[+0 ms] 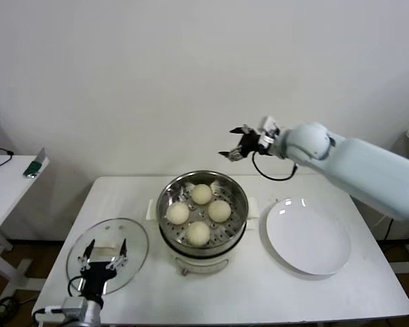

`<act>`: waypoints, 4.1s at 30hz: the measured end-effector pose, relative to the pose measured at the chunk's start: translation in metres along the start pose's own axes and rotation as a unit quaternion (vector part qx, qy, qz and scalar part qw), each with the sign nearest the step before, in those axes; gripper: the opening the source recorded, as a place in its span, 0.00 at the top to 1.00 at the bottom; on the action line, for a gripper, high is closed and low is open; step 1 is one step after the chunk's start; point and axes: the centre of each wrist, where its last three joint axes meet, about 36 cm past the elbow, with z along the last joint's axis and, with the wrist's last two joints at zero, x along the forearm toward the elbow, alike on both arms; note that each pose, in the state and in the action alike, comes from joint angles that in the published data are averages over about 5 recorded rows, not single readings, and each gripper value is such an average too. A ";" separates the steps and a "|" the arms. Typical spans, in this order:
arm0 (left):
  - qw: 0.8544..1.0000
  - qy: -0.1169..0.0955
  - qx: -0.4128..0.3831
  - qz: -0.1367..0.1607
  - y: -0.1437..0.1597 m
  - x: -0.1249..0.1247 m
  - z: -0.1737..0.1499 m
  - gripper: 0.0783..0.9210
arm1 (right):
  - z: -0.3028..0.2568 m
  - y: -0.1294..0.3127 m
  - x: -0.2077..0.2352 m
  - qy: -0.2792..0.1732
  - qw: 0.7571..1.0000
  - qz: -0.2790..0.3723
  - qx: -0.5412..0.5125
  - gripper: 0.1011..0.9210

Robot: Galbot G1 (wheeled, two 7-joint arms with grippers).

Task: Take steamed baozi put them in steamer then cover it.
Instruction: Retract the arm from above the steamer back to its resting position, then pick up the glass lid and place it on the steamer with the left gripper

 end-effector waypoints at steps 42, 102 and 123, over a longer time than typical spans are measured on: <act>0.796 -0.058 -0.599 -0.065 0.060 -0.005 0.103 0.12 | 0.336 0.316 0.178 -0.081 0.917 0.298 -0.252 0.12; 0.699 -0.086 -0.706 -0.068 0.076 -0.066 0.099 0.94 | 0.341 0.372 0.191 -0.087 0.907 0.317 -0.264 0.12; 0.741 -0.027 -0.655 -0.145 0.041 -0.063 -0.102 0.94 | 0.330 0.373 0.195 -0.082 0.913 0.312 -0.250 0.12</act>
